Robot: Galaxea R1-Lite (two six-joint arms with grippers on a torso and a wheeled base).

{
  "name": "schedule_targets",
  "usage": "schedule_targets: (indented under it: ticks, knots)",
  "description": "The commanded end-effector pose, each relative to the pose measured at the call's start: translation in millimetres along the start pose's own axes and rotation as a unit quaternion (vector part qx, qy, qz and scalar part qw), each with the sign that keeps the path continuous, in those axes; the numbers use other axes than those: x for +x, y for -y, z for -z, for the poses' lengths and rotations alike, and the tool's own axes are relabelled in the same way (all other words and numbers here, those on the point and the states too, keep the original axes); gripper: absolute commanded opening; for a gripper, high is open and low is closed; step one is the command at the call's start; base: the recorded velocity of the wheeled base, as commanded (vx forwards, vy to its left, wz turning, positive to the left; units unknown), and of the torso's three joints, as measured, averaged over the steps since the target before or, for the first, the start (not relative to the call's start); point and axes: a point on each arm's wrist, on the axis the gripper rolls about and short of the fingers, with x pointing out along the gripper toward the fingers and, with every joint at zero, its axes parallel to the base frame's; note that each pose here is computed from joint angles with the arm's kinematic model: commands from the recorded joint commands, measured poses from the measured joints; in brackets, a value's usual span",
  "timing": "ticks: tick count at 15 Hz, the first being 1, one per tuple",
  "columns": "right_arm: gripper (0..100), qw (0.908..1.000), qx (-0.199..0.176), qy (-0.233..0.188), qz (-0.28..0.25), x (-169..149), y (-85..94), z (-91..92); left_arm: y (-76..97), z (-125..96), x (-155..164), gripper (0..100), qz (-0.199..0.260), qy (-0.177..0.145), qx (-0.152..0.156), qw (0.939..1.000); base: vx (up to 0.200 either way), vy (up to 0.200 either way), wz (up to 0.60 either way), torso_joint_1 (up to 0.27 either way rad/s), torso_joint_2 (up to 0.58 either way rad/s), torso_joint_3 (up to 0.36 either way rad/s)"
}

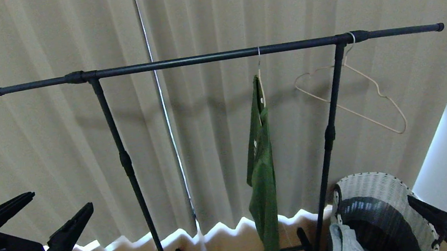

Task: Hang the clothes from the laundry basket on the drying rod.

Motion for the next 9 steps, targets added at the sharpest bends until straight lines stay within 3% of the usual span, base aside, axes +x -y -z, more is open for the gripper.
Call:
schedule_targets:
  ticks: [1, 7, 9]
  knots:
    - [100, 0.9999, -0.007, -0.009, -0.002, 2.1, -0.8, 2.0, 0.2, 1.3, 1.2, 100, 0.001, -0.005, 0.000, 1.0000, 0.000, 0.000, 0.00, 0.000, 0.00, 0.000]
    - [100, 0.9999, -0.012, -0.009, -0.002, 1.5, -1.0, 2.7, -0.1, 5.1, 5.0, 100, 0.001, -0.019, -0.002, 0.9998, 0.000, 0.000, 0.00, 0.000, 0.00, 0.000]
    - [100, 0.9998, -0.018, -0.010, -0.002, 1.7, -1.1, 3.2, -0.3, 5.9, 4.5, 100, -0.001, -0.020, -0.001, 0.9998, 0.000, 0.000, 0.00, -0.129, 0.30, 0.166]
